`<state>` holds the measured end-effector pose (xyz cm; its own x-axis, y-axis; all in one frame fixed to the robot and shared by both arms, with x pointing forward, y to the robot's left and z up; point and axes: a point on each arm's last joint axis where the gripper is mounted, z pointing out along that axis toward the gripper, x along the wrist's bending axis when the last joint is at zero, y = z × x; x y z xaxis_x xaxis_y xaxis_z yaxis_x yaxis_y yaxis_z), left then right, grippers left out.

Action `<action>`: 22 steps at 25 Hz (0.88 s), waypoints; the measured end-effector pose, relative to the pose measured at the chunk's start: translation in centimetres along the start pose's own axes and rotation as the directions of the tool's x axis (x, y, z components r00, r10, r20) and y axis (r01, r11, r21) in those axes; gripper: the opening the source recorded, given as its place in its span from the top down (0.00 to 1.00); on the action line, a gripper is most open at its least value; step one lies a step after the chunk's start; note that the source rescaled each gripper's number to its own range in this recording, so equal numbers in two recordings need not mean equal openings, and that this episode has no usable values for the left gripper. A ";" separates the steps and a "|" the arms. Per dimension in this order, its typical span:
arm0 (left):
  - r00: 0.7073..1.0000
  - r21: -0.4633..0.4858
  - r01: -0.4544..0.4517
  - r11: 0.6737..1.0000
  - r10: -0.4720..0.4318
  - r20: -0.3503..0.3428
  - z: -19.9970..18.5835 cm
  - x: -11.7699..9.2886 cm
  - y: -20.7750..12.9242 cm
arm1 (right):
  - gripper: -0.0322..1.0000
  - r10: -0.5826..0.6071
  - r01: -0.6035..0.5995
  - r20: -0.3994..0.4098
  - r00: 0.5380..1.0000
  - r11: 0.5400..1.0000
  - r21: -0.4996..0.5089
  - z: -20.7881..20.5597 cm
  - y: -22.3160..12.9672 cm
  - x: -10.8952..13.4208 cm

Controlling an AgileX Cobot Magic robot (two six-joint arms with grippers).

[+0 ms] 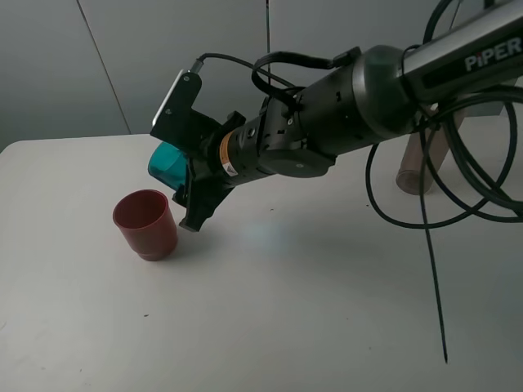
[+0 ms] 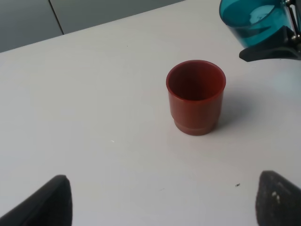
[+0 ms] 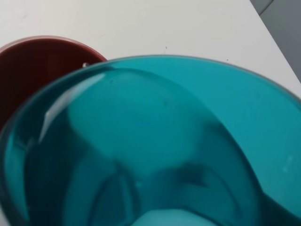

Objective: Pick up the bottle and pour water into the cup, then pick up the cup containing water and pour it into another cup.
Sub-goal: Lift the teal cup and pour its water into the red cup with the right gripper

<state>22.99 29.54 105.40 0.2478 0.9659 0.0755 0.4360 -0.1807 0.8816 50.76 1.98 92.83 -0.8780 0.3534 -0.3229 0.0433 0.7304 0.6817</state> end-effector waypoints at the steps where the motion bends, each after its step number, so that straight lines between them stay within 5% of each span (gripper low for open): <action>1: 1.000 0.000 0.000 1.000 0.000 0.000 0.0 0.0 0.0 | 0.93 0.000 0.000 -0.001 1.000 1.000 0.006 0.2 -0.1 0.0; 22: 1.000 0.001 -0.002 1.000 0.002 -0.003 0.0 0.0 0.0 | 0.93 -0.057 0.056 0.007 0.998 0.995 0.076 1.5 0.6 0.7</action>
<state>22.99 29.57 105.40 0.2458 0.9661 0.0784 0.4360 -0.1825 0.8812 50.87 3.50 92.05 -0.8758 0.3151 -0.3657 0.0301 0.7917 0.6102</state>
